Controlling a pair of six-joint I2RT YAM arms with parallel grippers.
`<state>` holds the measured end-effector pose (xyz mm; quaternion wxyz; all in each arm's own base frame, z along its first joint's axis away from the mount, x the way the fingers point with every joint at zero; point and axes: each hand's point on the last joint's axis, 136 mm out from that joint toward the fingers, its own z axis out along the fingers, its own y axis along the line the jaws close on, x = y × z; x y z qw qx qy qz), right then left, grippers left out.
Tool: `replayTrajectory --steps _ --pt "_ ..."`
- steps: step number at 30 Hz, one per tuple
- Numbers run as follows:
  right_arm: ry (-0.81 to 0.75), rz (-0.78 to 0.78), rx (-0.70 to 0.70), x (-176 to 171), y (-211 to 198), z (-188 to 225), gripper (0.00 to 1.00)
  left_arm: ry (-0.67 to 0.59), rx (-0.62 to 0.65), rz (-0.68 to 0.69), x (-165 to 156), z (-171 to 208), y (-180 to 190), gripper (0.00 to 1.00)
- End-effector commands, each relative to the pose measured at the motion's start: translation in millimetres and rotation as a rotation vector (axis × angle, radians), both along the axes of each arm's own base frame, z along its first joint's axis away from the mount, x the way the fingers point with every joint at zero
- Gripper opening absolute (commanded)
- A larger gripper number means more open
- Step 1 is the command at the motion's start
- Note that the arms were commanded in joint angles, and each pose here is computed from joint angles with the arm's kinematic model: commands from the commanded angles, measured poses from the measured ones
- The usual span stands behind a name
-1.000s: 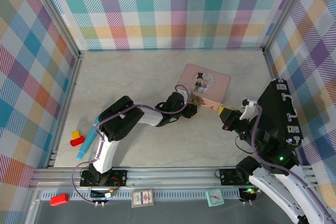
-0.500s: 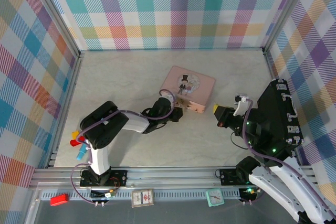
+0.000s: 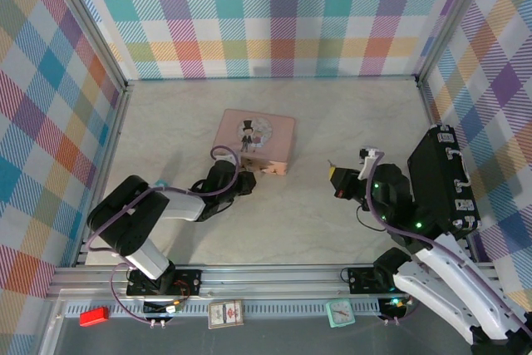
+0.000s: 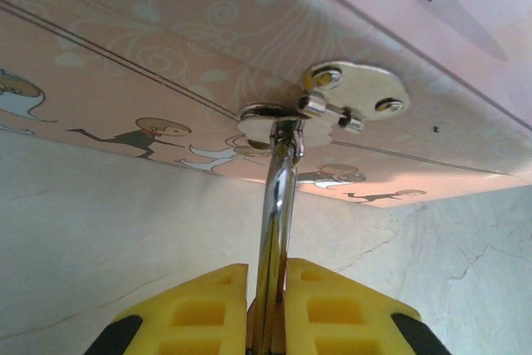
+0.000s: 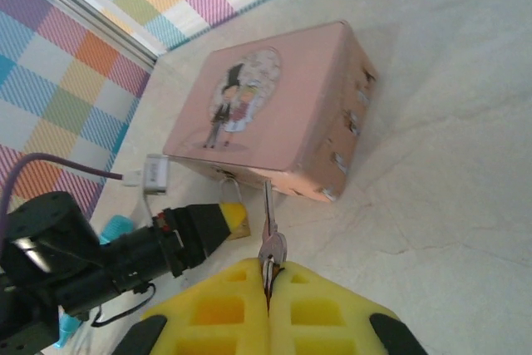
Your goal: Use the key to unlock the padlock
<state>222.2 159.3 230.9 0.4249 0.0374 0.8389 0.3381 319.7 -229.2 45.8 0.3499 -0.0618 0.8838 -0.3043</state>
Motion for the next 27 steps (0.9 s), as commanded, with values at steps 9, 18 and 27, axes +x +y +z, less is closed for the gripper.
replayTrajectory --steps 9,18,27 --pt "0.217 0.000 0.103 11 27 -50 0.00 0.129 0.076 0.032 -18 -6 -11 0.00" --pt "0.400 -0.001 0.194 7 44 -94 0.00 0.116 -0.007 -0.002 -19 6 -45 0.00" --pt "0.540 -0.047 0.301 0 51 -138 0.00 0.129 -0.126 0.039 -19 6 -59 0.00"
